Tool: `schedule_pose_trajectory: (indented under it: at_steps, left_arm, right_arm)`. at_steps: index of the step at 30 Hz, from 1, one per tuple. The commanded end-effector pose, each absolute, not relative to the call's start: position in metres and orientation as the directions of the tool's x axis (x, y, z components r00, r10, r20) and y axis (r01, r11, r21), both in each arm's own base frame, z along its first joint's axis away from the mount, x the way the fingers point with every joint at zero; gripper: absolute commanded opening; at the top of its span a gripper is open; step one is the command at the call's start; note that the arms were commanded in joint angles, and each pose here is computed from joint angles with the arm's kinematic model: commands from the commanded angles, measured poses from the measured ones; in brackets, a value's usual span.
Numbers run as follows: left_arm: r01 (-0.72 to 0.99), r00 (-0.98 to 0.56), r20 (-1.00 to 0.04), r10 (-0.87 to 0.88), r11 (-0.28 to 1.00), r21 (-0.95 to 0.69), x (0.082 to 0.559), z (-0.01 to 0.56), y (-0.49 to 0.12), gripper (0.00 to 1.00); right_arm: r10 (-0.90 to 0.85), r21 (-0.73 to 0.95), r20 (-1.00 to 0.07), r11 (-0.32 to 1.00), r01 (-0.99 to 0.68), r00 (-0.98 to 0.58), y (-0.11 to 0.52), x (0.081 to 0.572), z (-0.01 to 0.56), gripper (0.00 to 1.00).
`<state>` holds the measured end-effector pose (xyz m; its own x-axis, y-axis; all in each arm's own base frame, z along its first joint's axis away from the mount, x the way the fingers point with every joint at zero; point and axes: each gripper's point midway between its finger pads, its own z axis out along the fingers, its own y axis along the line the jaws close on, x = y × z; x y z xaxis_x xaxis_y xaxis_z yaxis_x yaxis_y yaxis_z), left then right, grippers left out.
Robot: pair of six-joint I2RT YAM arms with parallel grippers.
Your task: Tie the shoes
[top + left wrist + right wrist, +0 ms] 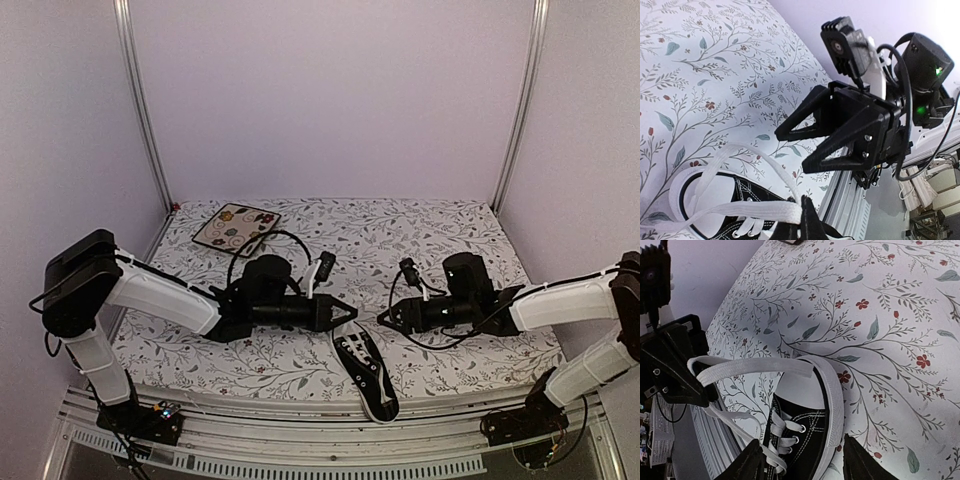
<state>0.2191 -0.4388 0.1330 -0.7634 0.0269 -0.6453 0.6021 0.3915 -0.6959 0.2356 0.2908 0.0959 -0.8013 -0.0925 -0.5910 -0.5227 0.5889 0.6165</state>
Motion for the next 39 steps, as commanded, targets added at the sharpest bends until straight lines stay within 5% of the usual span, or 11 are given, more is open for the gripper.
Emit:
schedule_pose_trajectory:
  at_steps: [1,29,33,37,39]
  left_arm:
    - [0.623,-0.75,-0.662,0.005,0.343,-0.703,0.217,0.154,-0.447,0.0]
    - [0.617,-0.76,-0.649,0.038,0.356,-0.702,0.214,0.15,-0.452,0.0]
    - [0.616,-0.76,-0.649,0.038,0.36,-0.7,0.214,0.15,-0.451,0.0]
    - [0.608,-0.764,-0.644,0.036,0.372,-0.701,0.214,0.148,-0.45,0.0]
    - [0.607,-0.763,-0.646,0.03,0.377,-0.7,0.216,0.149,-0.449,0.0]
  right_arm:
    - [-0.084,0.557,-0.707,0.545,-0.627,-0.702,0.308,0.24,0.105,0.54]
    - [0.006,0.546,-0.756,0.555,-0.627,-0.654,0.36,0.273,0.081,0.55]
    - [0.037,0.553,-0.757,0.568,-0.609,-0.652,0.36,0.279,0.082,0.39]
    - [0.055,0.547,-0.766,0.579,-0.605,-0.64,0.359,0.284,0.085,0.04]
    - [0.078,0.542,-0.773,0.597,-0.591,-0.63,0.352,0.284,0.09,0.03]
